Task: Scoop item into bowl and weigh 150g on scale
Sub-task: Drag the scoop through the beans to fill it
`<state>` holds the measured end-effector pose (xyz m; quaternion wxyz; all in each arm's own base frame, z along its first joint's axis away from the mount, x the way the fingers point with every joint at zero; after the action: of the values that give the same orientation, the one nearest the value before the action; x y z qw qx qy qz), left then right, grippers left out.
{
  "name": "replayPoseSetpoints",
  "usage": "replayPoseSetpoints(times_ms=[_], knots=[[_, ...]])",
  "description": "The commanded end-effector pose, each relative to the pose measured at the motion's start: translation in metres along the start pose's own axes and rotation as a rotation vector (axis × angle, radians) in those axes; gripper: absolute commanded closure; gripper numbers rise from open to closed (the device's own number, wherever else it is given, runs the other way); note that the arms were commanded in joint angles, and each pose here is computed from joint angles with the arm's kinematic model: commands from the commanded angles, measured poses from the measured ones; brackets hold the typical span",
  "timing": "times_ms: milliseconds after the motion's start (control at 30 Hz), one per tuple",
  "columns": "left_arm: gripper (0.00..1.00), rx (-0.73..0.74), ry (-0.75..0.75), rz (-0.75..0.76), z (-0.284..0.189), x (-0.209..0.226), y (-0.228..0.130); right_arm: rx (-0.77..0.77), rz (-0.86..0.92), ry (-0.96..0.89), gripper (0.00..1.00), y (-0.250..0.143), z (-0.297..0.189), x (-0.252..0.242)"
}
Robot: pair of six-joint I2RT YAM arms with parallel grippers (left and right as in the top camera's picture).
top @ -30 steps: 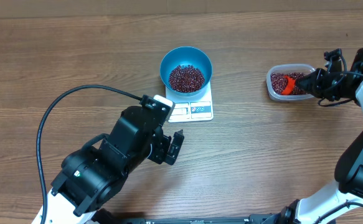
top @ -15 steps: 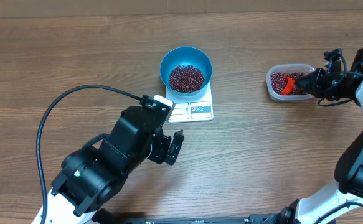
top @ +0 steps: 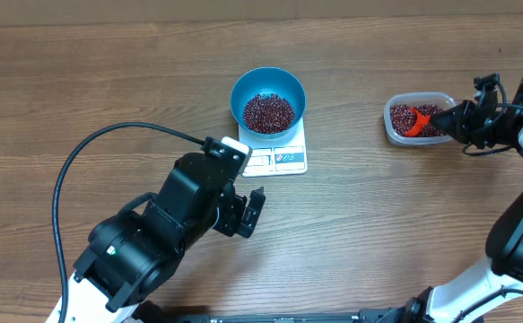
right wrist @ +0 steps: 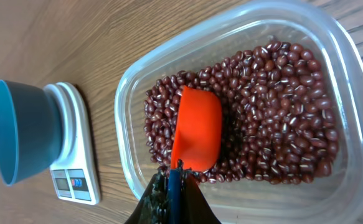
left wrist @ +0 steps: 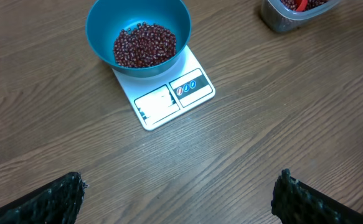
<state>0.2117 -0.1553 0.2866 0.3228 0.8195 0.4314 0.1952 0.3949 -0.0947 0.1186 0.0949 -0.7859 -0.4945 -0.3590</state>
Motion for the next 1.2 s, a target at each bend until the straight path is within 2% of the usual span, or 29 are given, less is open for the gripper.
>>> replayPoseSetpoints(times_ms=[0, 567, 1000, 1167], knots=[[0.01, 0.01, 0.006, 0.021, 0.002, 0.0, -0.001, 0.043, 0.039, 0.039, 0.96, -0.006, 0.014, -0.008], [0.01, 0.01, 0.006, 0.021, 0.002, 0.0, -0.001, 0.039, 0.042, 0.035, 0.96, -0.006, 0.013, -0.01], [0.01, 0.01, 0.006, 0.021, 0.002, 0.0, -0.001, -0.025, 0.059, 0.247, 0.96, 0.003, -0.017, -0.01], [0.01, 0.01, 0.006, 0.021, 0.002, 0.0, -0.001, -0.04, 0.073, 0.27, 0.96, 0.005, -0.023, -0.012]])
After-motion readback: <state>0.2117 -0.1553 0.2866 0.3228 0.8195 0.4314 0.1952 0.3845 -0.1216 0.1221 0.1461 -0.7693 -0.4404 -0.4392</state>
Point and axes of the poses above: each gripper's point midway between its finger pads, its own z axis out along the fingers, its own x axis along the line the jaws close on, y = z × x, the point moved 3 cm from there along -z, back along the fingers, and after that the axes turned 9 degrees about z, right-handed, at the moved point
